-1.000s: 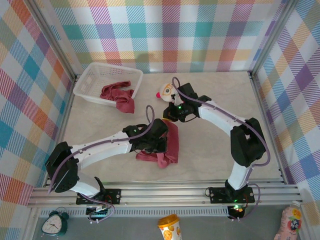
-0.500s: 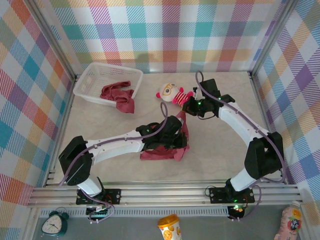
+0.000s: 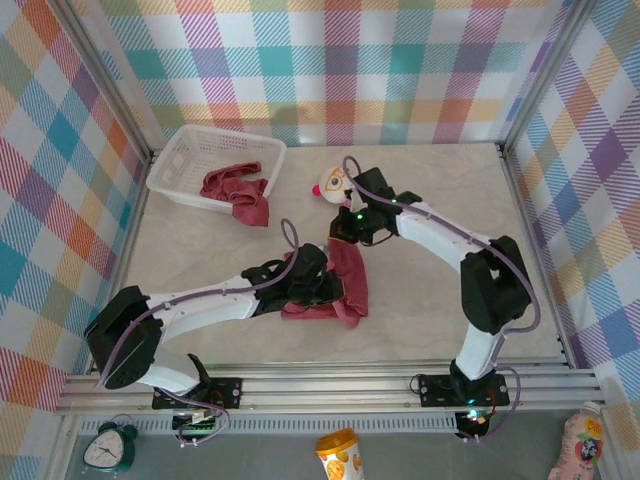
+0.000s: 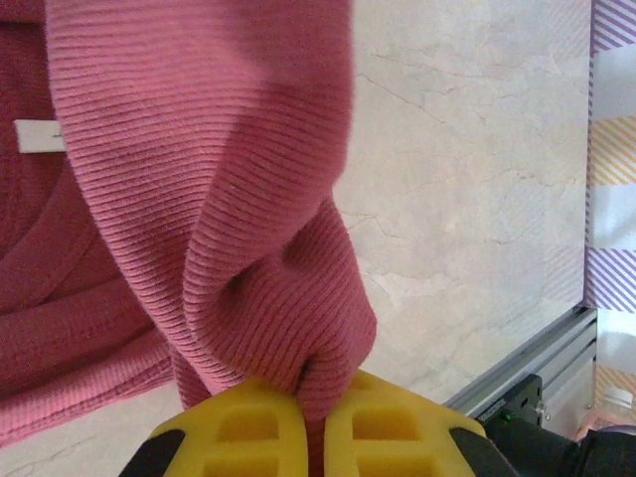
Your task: Fold and stack the tank tops
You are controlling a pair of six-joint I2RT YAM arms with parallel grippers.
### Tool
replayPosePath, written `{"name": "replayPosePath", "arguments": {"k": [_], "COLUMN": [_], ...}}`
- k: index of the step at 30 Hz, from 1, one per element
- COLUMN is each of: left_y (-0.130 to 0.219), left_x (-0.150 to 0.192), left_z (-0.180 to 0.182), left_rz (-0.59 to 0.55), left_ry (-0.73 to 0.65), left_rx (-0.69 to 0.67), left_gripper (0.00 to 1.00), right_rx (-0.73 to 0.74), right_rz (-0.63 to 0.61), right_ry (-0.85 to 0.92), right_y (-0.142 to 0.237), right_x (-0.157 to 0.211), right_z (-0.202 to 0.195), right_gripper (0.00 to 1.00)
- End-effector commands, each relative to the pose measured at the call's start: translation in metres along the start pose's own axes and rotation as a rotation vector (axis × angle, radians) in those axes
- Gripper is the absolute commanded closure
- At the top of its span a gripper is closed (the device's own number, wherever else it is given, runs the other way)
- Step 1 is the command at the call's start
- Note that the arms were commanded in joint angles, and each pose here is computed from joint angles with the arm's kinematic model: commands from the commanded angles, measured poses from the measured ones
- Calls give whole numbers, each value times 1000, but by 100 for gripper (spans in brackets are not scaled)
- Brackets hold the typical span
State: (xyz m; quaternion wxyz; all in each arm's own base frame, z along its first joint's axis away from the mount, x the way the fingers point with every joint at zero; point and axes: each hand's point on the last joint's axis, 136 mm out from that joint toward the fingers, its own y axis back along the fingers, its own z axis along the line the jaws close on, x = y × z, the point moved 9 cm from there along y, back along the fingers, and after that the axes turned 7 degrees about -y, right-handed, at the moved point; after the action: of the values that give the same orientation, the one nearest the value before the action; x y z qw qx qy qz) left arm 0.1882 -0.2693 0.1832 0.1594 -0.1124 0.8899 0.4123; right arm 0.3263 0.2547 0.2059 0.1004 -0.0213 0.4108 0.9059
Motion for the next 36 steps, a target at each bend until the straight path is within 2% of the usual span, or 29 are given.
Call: {"name": "replayPosePath", "arguments": {"k": [1,9,15,20,25,32,36], "left_y": [12,24,32,38,42,32,17], "left_x": [-1,16,26,33,35,24,24], "left_z": [11,62,82,87,92,70,58], "left_rz": [-22,3,31,35,45,71,106], "left_ry": [36,128,177,187,179,173,155], "left_rx": [-18,-235,-353,-347,-388,-310,-290], "left_gripper": [91,75,70,70,61,49,47], "right_rx": [-44,-15,-70,-105,-129,-154,-156], "right_rz": [-2,40,140,221,254,261,273], "right_ry": [9,51,68,79,68,75,64], "right_y": [-14,-57,-90,-107,-122,-120,-120], "right_x": [-4,-4,6,17,19,13,13], "right_z": [20,34,44,49,47,46,40], "right_gripper": [96,94,90,90,86,85,87]}}
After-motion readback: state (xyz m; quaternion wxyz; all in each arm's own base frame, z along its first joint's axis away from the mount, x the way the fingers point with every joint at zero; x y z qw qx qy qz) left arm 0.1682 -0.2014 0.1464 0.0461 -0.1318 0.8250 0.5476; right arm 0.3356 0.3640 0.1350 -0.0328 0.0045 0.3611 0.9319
